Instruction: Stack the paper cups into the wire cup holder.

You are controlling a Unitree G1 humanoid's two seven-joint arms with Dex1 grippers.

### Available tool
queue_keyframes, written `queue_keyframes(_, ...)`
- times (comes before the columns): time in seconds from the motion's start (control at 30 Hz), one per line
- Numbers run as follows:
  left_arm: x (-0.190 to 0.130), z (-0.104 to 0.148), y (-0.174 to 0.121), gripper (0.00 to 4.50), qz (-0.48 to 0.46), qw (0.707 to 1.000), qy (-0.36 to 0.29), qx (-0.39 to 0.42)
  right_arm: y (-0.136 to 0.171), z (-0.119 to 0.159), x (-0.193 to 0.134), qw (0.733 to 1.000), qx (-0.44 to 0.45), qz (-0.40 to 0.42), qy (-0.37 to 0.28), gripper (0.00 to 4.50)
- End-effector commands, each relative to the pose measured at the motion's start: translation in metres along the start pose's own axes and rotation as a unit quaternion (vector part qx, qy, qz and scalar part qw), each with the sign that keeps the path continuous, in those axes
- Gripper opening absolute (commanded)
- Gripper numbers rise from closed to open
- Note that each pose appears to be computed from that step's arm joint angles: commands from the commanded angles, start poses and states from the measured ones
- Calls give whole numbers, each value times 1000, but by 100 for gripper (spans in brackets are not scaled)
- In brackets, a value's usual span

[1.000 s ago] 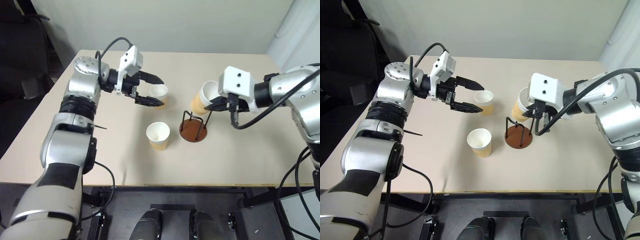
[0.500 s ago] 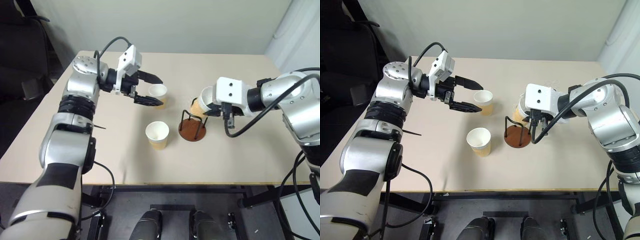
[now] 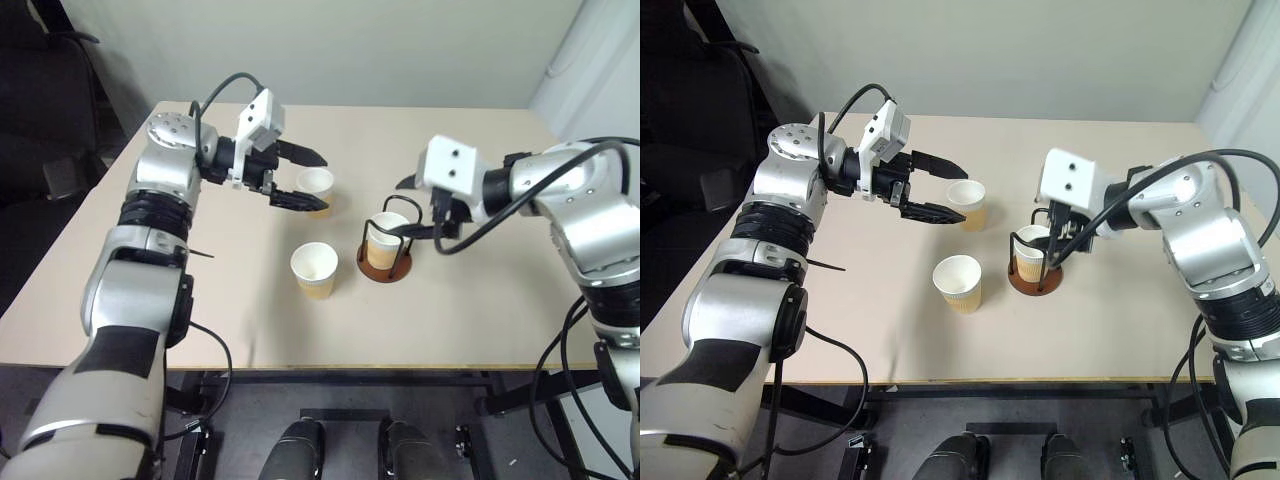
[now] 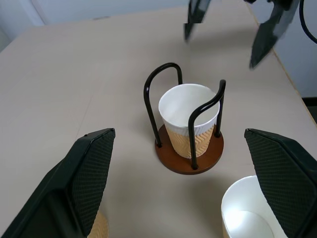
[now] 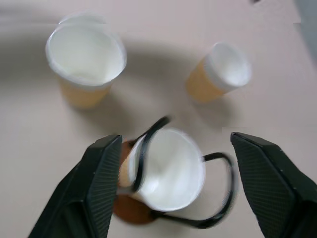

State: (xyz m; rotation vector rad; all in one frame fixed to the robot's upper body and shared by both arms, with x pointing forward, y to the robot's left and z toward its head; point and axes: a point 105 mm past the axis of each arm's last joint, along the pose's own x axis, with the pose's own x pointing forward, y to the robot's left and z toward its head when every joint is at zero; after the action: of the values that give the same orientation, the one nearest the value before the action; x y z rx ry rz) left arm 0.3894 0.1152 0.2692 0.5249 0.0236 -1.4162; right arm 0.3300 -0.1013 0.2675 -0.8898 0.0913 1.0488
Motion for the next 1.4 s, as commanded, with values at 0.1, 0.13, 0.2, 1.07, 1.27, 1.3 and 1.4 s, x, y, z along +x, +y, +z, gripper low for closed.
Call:
queue_keyframes(0.1,-11,22,13,450,29,998,24,49,-21,42,-52,992,57,-49,-101,357)
queue_keyframes(0.13,-10,22,15,450,30,997,41,60,-22,49,-60,989,73,-51,-121,357)
queue_keyframes(0.2,-6,16,19,450,41,991,88,88,-21,55,-75,985,92,-54,-137,357)
queue_keyframes(1.07,36,-19,54,450,120,876,358,301,-9,45,-103,992,69,-57,-94,357)
queue_keyframes(1.27,41,-27,55,450,125,866,376,306,-7,42,-104,992,77,-57,-88,357)
queue_keyframes(1.3,41,-29,55,450,123,865,379,304,-7,42,-105,992,77,-57,-87,357)
queue_keyframes(1.4,41,-36,54,450,120,862,388,303,-7,42,-105,991,80,-58,-86,357)
